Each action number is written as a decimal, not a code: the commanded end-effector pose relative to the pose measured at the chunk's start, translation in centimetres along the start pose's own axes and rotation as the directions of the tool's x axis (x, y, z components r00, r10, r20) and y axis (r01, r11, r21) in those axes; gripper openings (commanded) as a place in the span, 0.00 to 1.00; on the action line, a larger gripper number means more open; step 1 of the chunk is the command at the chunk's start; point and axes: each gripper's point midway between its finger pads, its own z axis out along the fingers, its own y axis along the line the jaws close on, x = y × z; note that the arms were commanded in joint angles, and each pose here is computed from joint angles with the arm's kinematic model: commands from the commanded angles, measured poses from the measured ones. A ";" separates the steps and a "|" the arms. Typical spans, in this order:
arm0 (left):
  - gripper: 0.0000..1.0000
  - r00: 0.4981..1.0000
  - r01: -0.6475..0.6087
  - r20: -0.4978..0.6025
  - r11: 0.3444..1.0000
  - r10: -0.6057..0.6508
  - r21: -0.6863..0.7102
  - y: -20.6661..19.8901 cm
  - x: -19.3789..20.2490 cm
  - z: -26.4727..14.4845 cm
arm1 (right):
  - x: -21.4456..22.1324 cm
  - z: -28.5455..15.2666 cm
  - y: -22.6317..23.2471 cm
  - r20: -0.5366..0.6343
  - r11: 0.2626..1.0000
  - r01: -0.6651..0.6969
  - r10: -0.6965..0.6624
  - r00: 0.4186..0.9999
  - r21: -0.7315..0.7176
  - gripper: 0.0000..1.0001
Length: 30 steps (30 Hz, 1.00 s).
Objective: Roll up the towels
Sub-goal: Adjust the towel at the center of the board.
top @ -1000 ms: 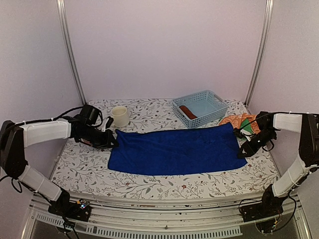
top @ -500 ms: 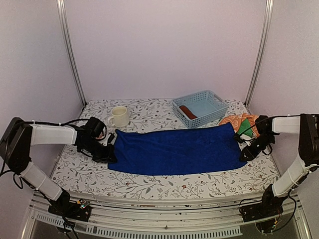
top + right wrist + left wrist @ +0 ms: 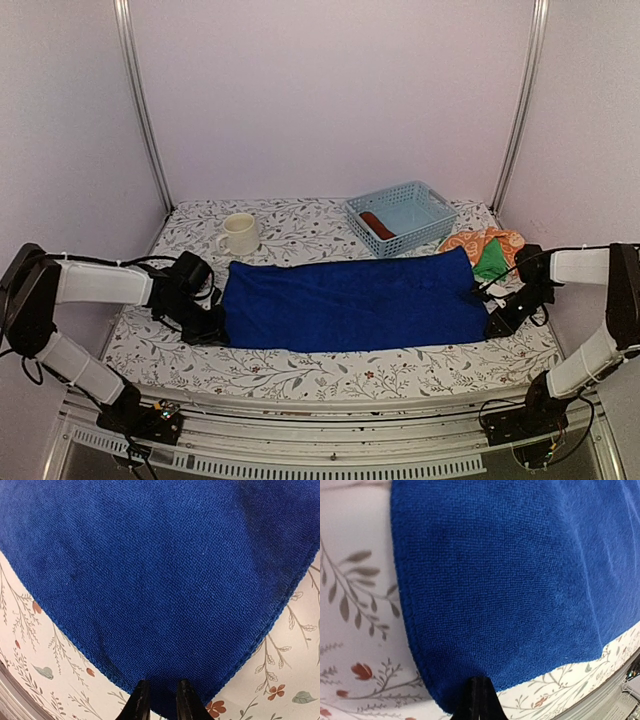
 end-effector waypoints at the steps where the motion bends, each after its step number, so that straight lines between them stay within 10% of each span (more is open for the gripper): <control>1: 0.00 0.988 0.069 -0.124 0.982 -0.092 -0.178 3.7 5.7 -0.5 | 4.0 0.2 1.6 -0.147 0.999 0.026 -0.030 0.989 -0.026 0.22; 19: 0.00 0.995 0.075 -0.047 0.986 -0.083 -0.152 2.5 7.5 -5.1 | 6.5 -2.8 4.3 -0.211 0.983 0.160 -0.175 0.962 -0.089 0.24; 24: 0.31 0.996 0.066 0.071 0.991 -0.057 -0.120 1.2 4.7 -6.0 | 3.1 -6.5 3.9 -0.089 0.985 0.172 -0.173 0.981 -0.021 0.32; 30: 0.32 1.000 0.016 0.010 0.982 -0.014 -0.190 1.3 3.3 -3.2 | 5.5 -4.7 3.3 -0.155 0.985 0.173 -0.169 0.973 0.012 0.42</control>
